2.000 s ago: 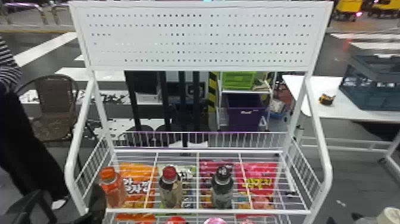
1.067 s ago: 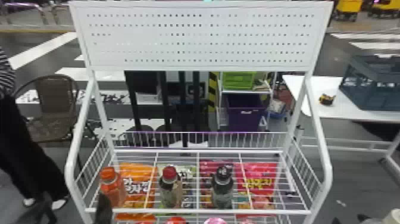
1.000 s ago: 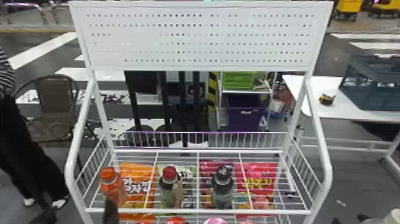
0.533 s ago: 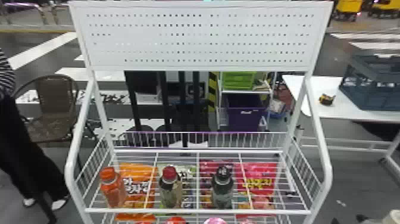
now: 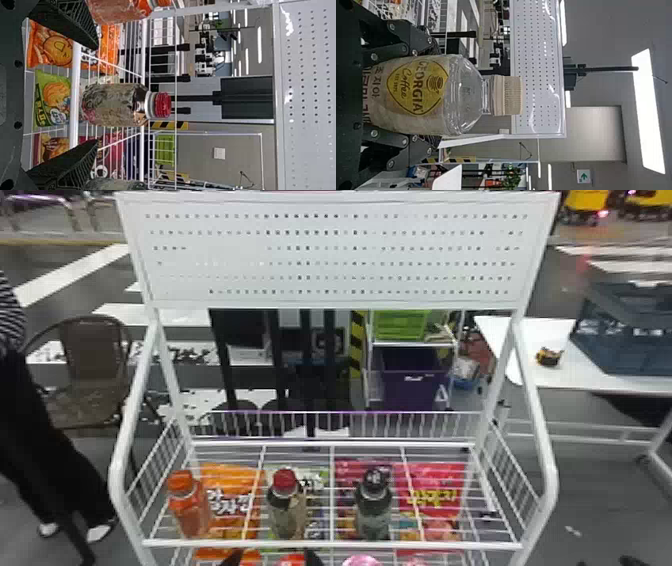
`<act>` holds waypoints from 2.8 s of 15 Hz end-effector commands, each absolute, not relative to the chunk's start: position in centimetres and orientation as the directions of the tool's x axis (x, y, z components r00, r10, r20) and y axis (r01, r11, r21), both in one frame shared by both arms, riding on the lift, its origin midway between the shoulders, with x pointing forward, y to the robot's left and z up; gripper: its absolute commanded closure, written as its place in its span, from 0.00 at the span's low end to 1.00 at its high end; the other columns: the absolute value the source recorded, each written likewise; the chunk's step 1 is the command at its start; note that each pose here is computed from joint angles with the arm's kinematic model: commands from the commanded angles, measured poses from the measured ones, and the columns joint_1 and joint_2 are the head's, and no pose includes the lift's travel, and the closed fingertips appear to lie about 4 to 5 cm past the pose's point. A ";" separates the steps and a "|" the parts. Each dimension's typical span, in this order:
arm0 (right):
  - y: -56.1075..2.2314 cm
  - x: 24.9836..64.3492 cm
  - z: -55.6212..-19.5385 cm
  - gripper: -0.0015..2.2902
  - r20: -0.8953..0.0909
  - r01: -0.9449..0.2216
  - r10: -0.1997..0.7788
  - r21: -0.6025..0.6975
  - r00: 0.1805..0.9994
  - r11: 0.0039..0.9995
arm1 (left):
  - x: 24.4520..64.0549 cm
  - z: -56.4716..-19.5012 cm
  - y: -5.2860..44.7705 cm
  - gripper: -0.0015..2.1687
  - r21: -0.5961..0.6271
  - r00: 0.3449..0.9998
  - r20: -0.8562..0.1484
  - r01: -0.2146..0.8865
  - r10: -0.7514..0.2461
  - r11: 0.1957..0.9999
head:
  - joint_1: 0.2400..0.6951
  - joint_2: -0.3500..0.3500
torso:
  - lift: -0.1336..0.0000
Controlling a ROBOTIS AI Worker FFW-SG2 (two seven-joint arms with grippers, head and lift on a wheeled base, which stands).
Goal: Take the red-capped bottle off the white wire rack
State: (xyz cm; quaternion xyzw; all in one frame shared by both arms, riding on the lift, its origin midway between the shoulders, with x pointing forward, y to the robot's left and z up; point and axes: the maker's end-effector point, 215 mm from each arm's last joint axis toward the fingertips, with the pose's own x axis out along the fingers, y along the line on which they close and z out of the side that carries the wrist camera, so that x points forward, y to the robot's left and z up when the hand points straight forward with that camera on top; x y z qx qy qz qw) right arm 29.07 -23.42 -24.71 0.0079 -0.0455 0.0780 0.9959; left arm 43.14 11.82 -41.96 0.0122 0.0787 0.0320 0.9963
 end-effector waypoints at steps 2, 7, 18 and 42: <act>-23.5 28.7 -24.3 0.60 0.107 -0.156 0.154 0.007 0.982 0.988 | 45.2 -43.3 11.2 0.02 0.047 0.984 -0.165 -0.064 0.071 0.997 | 0.57 0.50 | 1.00; -23.5 28.2 -24.1 0.60 0.117 -0.155 0.154 0.002 0.981 0.988 | 48.3 -44.0 11.5 0.02 0.074 0.984 -0.157 -0.079 0.089 0.994 | 0.57 0.50 | 1.00; -23.8 27.4 -23.6 0.60 0.145 -0.151 0.150 -0.004 0.978 0.989 | 54.6 -43.6 14.0 0.07 0.053 0.980 -0.137 -0.139 0.145 0.989 | 0.57 0.50 | 1.00; -23.9 29.2 -26.3 0.60 0.062 -0.153 0.152 0.008 0.986 0.988 | 37.7 -25.6 26.3 0.99 0.084 0.979 -0.015 -0.202 0.203 0.976 | 0.57 0.50 | 1.00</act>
